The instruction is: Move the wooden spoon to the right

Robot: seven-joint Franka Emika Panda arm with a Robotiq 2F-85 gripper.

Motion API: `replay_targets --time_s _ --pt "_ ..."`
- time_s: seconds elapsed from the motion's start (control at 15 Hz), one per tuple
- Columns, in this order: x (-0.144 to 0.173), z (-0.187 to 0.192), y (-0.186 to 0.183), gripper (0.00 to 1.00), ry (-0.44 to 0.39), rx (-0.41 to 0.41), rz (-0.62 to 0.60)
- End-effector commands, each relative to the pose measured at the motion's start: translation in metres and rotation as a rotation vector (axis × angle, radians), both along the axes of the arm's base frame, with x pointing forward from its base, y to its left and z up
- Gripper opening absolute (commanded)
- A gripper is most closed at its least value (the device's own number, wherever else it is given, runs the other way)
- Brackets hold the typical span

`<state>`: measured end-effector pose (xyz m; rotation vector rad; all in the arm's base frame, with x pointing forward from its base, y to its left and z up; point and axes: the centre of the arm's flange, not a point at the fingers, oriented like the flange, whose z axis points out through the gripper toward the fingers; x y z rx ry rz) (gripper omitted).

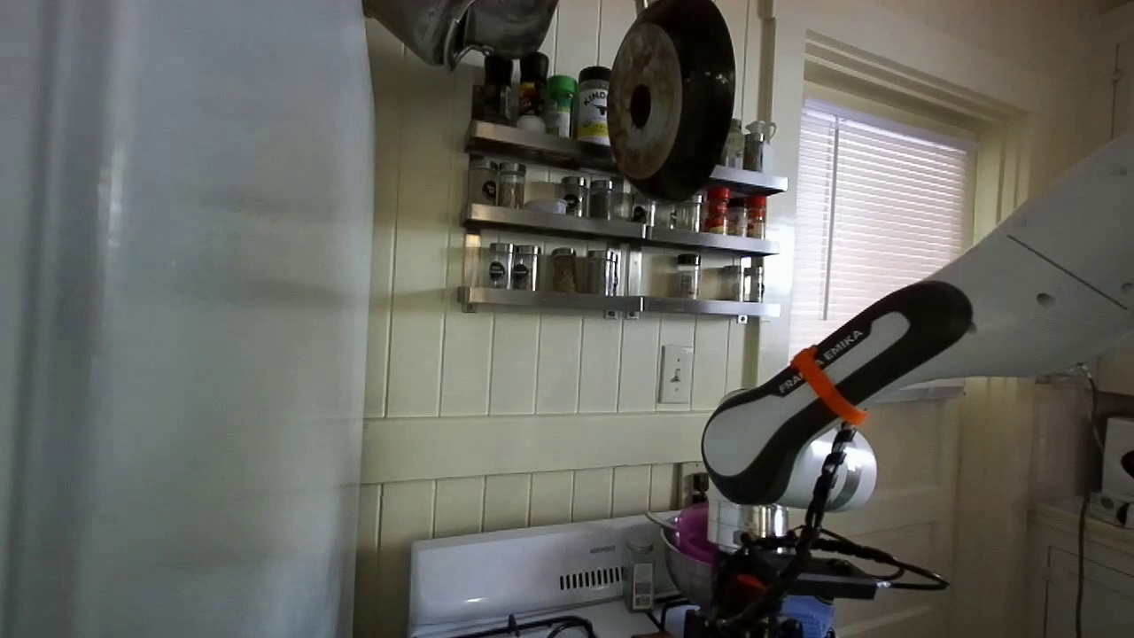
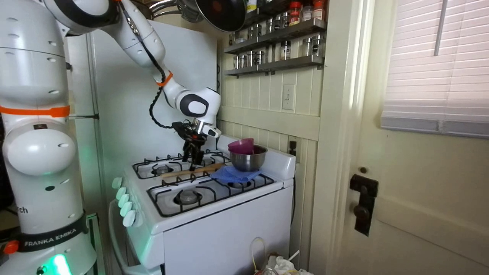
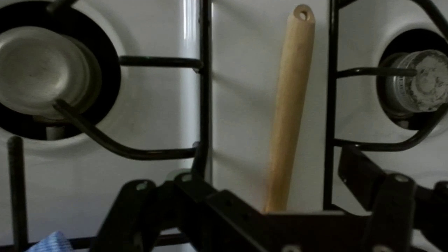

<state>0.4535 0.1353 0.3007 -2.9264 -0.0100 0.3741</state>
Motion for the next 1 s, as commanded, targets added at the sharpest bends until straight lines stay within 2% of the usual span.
replay_targets --time_s 0.0,0.07,0.13,0.2,0.33,0.4,0.47,0.53,0.6,0.67,0.87,0.93 --pt "0.022 -0.008 0.025 0.86 0.006 -0.025 0.015" --pt "0.025 -0.009 0.031 0.87 0.007 -0.030 0.020" --pt "0.028 -0.010 0.037 0.82 0.006 -0.039 0.021" --pt "0.030 -0.012 0.041 0.82 0.009 -0.046 0.021" --pt "0.034 -0.017 0.046 0.74 0.016 -0.057 0.022" --pt "0.036 -0.019 0.048 0.73 0.017 -0.063 0.020" --pt "0.038 -0.023 0.051 0.64 0.023 -0.071 0.016" --pt "0.039 -0.026 0.053 0.68 0.028 -0.079 0.014" --pt "0.040 -0.028 0.054 0.61 0.033 -0.086 0.010" --pt "0.041 -0.031 0.055 0.63 0.036 -0.093 0.004" --pt "0.042 -0.033 0.054 0.58 0.045 -0.104 -0.017" --pt "0.042 -0.032 0.053 0.50 0.043 -0.105 -0.023"
